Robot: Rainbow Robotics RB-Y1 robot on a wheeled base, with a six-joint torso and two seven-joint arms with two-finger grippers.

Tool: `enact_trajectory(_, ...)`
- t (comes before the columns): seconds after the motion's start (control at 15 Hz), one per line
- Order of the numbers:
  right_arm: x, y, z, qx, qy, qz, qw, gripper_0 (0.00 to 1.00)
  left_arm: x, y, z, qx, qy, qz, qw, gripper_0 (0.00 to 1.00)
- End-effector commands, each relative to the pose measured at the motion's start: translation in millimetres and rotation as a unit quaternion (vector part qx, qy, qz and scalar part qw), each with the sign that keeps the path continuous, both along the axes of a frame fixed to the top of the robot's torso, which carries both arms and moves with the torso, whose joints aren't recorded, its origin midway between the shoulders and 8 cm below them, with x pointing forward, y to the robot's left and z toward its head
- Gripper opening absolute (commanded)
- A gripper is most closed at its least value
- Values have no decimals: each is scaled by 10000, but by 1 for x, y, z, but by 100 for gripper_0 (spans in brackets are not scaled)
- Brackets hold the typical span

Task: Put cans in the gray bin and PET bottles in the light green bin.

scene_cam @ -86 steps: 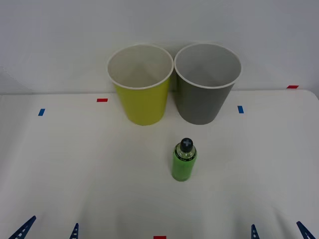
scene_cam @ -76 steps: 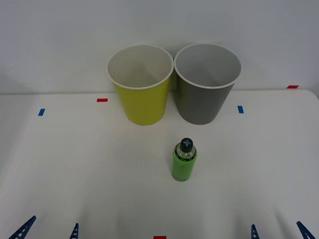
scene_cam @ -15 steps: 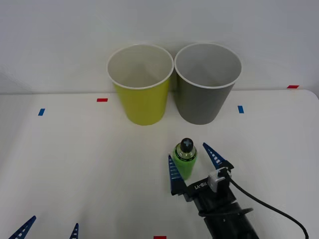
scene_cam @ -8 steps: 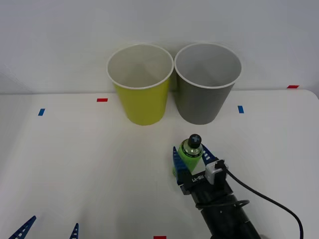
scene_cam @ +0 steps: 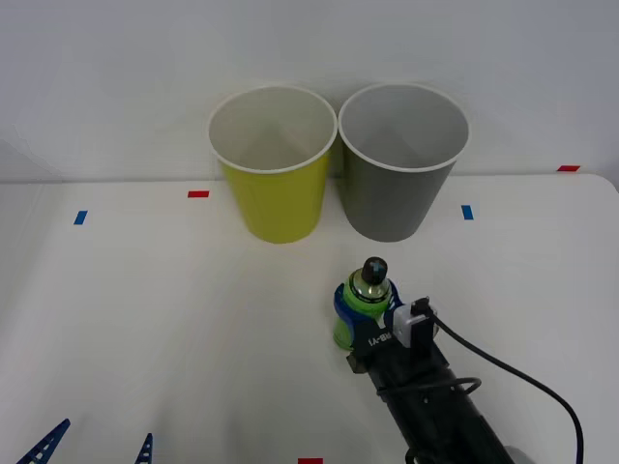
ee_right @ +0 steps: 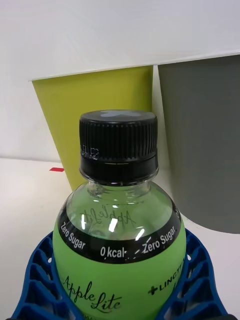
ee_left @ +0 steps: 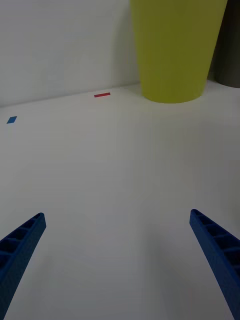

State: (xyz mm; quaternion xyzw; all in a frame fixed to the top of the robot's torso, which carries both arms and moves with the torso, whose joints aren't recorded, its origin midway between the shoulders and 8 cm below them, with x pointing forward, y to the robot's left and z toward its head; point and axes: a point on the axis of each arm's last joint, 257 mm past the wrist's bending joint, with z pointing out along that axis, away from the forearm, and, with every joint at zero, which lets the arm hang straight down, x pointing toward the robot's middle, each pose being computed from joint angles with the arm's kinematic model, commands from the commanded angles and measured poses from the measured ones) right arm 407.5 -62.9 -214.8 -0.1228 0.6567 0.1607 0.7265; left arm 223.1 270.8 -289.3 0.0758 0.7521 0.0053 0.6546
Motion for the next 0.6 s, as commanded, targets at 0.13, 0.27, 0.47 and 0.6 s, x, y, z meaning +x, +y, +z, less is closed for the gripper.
enact_trajectory(0.13,7,-1,38,-320,374,88,9987,9,0,0,0,0,0,0,10000,100)
enact_trajectory(0.27,9,-3,51,-514,460,127,9975,9,0,0,0,0,0,0,10000,100)
enact_trajectory(0.47,11,-3,80,-934,732,236,9927,8,0,0,0,0,0,0,10000,100)
enact_trajectory(0.6,8,-1,98,-1241,892,339,9877,7,0,0,0,0,0,0,10000,100)
